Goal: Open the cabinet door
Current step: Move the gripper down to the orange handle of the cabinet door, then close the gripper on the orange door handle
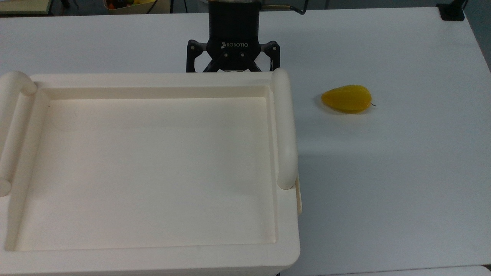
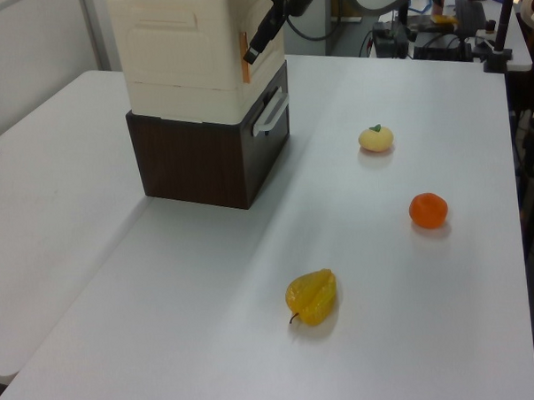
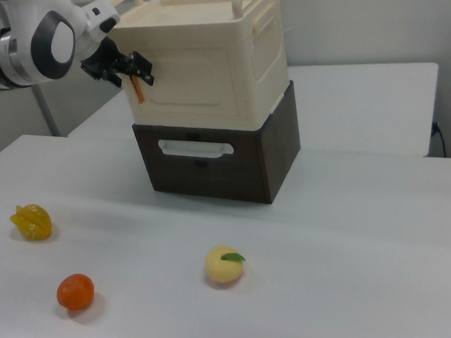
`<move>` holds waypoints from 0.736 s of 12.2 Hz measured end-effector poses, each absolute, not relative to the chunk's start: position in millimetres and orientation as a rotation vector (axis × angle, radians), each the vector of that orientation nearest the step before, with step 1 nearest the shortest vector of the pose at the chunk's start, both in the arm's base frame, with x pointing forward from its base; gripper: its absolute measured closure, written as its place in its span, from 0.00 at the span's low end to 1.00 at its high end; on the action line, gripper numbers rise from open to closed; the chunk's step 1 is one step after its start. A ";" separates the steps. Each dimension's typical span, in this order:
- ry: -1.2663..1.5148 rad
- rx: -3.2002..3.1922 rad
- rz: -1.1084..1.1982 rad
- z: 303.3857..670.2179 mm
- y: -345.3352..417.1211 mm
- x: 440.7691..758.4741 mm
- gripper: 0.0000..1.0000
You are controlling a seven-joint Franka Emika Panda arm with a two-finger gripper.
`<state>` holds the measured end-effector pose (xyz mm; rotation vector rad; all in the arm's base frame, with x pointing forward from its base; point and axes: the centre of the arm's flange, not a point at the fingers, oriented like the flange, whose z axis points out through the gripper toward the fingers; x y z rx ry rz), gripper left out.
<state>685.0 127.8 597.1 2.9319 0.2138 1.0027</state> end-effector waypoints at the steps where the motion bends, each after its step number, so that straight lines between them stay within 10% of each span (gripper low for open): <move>1: 0.220 2.929 1.006 598.2 130.0 684.7 0.10; 9: 0.247 2.908 1.004 597.9 135.9 684.0 0.64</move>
